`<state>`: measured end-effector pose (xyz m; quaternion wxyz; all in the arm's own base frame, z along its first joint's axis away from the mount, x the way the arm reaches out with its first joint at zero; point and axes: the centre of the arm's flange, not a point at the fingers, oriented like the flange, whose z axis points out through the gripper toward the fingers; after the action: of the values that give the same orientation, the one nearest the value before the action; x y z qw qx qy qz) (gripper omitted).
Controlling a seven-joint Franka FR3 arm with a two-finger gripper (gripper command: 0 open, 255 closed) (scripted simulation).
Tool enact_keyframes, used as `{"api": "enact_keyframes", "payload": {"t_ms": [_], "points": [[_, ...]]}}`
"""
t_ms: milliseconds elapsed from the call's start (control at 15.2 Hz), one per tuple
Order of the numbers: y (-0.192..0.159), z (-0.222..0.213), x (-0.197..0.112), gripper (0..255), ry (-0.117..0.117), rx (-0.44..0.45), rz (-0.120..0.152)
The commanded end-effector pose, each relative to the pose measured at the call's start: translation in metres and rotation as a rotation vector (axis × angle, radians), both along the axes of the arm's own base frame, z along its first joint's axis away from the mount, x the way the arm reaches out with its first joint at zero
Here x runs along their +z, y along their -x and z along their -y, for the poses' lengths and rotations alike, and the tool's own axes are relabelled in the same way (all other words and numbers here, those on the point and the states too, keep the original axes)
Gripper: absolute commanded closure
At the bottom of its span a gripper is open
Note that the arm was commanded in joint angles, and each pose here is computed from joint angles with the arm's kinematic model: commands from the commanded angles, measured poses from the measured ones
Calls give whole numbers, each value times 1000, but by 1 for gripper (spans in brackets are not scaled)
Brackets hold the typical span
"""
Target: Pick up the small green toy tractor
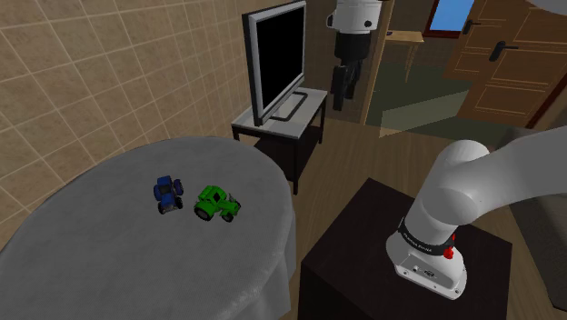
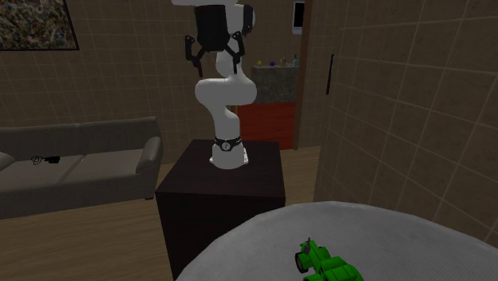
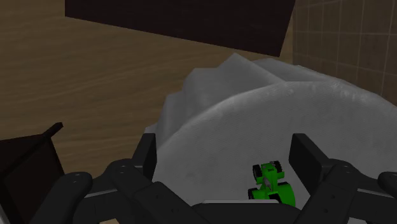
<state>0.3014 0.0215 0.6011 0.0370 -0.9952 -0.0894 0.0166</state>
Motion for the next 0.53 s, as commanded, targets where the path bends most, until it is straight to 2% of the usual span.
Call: {"api": "enact_keyframes", "payload": {"t_ms": [0,462], "points": [[0,0,0,0,0,0,0],[-55,-50,-58,0,12,14,-10]]}}
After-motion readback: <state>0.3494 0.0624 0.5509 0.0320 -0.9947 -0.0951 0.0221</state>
